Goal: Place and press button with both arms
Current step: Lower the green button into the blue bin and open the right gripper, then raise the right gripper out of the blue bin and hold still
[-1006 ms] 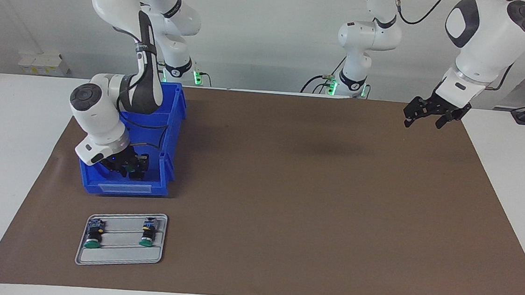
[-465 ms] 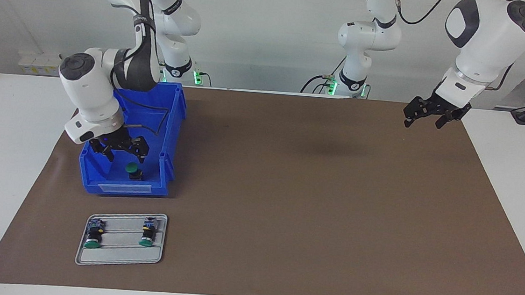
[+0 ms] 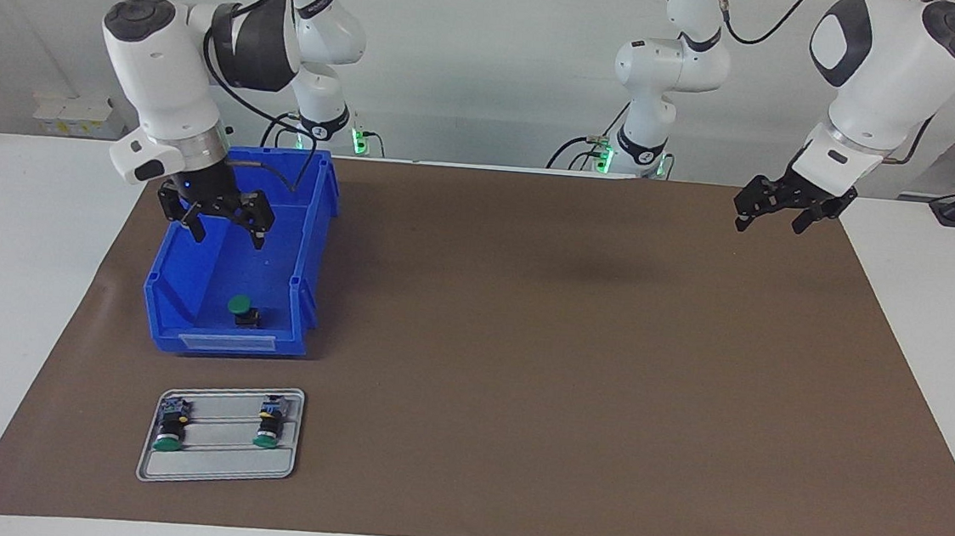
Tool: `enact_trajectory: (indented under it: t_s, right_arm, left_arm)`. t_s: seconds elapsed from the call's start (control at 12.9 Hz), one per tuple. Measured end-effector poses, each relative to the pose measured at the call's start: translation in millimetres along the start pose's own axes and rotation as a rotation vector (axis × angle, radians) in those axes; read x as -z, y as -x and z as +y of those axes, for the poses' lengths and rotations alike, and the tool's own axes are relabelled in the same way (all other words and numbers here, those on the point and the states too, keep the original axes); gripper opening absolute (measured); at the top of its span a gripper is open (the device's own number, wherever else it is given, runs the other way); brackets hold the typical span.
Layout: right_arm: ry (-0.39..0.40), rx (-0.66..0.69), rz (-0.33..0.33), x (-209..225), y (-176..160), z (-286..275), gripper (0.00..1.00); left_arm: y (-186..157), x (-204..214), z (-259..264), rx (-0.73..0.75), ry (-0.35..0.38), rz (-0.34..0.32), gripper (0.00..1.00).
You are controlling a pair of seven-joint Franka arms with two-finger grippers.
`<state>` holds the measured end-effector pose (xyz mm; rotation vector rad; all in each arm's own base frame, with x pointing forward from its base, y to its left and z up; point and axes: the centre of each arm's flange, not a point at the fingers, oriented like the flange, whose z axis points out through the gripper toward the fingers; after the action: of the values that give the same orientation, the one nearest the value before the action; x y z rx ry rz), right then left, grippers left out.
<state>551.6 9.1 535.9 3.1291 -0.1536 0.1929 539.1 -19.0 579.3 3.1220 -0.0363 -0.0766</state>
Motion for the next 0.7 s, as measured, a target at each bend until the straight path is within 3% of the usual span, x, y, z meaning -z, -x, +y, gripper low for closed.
enact_trajectory:
  t_s: [0.39, 0.7]
  right_arm:
    - [0.002, -0.007, -0.032, 77.7, -13.2, -0.5, 0.99]
    - [-0.001, -0.007, -0.041, 84.2, -27.0, -1.5, 0.99]
  left_arm:
    - [0.0, 0.0, 0.0, 0.0, 0.0, 0.0, 1.0]
    - [0.0, 0.0, 0.0, 0.0, 0.0, 0.0, 1.0]
